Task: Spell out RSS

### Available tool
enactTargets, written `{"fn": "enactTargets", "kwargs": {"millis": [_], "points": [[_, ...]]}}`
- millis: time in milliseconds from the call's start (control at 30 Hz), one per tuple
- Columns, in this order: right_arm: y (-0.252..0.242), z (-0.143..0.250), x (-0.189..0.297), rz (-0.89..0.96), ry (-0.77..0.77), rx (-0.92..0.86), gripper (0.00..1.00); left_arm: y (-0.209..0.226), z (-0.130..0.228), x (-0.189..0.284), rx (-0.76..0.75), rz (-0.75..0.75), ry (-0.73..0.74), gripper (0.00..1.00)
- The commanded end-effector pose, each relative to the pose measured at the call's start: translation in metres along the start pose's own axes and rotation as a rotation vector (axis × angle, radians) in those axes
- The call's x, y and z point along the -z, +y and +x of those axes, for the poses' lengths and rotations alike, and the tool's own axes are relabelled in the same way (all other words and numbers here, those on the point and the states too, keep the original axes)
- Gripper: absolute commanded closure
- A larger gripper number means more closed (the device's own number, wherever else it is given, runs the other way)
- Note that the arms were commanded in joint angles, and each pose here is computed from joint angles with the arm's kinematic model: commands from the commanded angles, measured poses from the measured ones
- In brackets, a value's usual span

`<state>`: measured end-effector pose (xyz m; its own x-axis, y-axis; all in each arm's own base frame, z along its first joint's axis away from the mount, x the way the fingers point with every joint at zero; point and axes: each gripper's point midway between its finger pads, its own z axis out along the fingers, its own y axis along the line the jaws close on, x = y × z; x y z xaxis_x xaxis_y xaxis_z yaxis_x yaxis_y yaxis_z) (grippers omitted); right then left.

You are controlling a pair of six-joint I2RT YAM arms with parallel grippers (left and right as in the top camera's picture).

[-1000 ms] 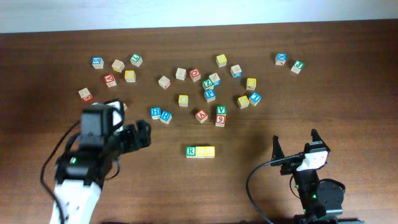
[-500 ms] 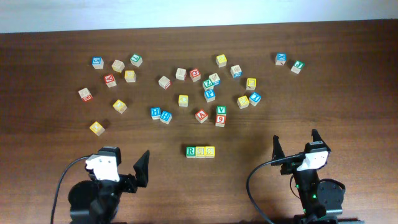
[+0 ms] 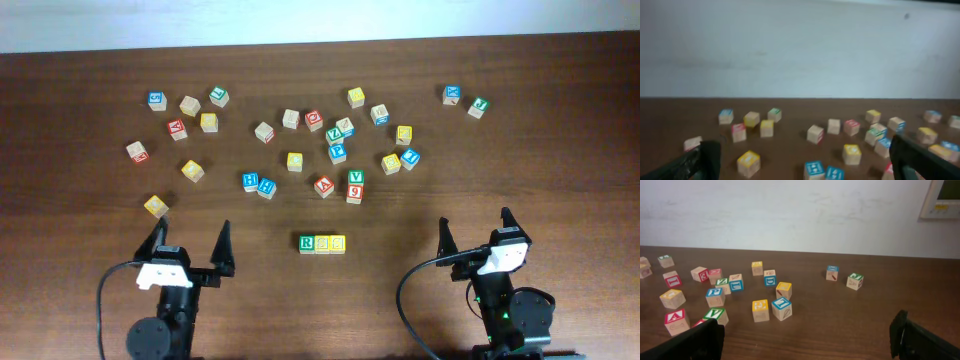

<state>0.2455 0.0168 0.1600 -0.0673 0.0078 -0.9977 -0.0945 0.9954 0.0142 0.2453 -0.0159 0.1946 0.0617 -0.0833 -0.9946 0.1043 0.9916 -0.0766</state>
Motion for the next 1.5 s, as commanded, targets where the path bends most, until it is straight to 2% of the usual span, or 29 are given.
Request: {"fn": "enactTargets", "kwargs": {"millis": [0,133,567,1467], "points": [[-0.003,0.002,0.000,0.013,0.004,-0.012,0.02,0.019,0.002,0.001,-0.014,-0.104,0.000,0.01],[-0.003,0.002,0.000,0.013,0.004,-0.012,0.02,0.022,0.037,0.004,-0.002,-0.120,0.141,0.01],[-0.003,0.002,0.000,0.013,0.004,-0.012,0.02,0.023,0.037,0.004,-0.070,-0.122,0.145,0.01],[-0.003,0.002,0.000,0.013,0.003,-0.012,0.02,0.025,0.037,0.004,-0.040,-0.135,0.143,0.01]]}}
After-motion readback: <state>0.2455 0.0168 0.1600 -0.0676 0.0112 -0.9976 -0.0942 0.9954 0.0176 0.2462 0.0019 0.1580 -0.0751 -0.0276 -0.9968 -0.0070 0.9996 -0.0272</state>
